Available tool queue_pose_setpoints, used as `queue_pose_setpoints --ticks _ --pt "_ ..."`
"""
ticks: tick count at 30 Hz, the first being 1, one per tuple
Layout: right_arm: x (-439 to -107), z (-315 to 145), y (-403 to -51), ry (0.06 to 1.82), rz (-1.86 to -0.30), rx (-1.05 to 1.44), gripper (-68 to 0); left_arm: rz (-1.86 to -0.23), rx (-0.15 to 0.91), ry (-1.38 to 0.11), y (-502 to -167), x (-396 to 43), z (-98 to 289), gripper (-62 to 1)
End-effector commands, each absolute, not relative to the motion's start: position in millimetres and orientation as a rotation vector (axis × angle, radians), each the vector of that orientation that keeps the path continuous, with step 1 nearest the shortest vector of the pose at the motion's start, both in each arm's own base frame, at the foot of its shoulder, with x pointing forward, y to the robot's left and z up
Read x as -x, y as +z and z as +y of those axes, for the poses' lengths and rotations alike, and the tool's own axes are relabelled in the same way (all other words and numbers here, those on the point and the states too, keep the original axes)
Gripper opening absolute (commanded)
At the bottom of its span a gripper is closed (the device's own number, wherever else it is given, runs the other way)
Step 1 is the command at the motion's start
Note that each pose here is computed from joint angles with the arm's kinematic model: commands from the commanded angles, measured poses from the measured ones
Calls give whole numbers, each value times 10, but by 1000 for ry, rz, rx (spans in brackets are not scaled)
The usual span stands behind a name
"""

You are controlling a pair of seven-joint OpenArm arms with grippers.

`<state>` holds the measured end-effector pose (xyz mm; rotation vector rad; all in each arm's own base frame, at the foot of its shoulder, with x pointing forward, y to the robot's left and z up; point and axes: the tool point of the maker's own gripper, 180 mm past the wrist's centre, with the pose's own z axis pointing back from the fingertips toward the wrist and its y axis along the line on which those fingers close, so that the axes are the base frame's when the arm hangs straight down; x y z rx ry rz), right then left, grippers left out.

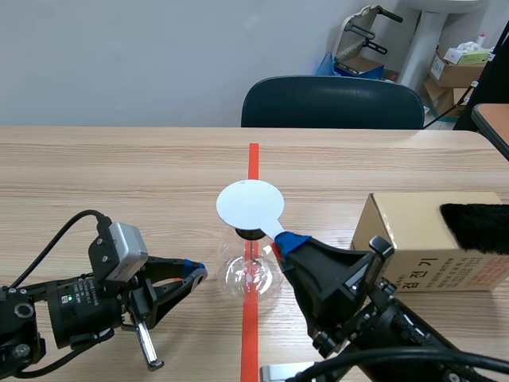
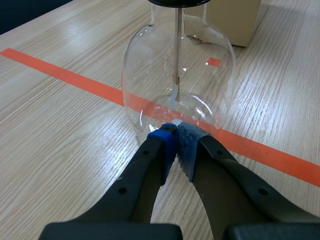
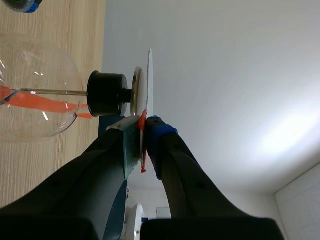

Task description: Do the electroscope experiment

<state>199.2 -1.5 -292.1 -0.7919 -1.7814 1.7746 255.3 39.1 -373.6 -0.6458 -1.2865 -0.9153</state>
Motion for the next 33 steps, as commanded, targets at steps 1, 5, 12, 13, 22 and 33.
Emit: queue_pose_setpoints --ticks 1,5,12,13,22,33 --pt "-2012 -31 -2824 1761 -1808 823 -665 -1320 669 -903 -3643 -2572 341 -582" --pt "-2012 -31 -2824 1761 -1808 823 -665 -1320 669 -903 -3644 -2572 343 -582" --pt "-2012 -32 -2824 1761 -1808 823 -665 -1320 669 -903 -3644 -2572 343 -582" --pt "-2019 -38 -2822 1757 -1805 827 -665 -1320 669 -903 -3644 -2572 343 -582" --pt "-2217 -278 -2802 1631 -1692 948 -665 -1320 669 -903 -3644 -2572 343 -582" --pt "-2446 -743 -2778 1415 -1494 1124 -665 -1320 669 -903 -3643 -2572 343 -582"
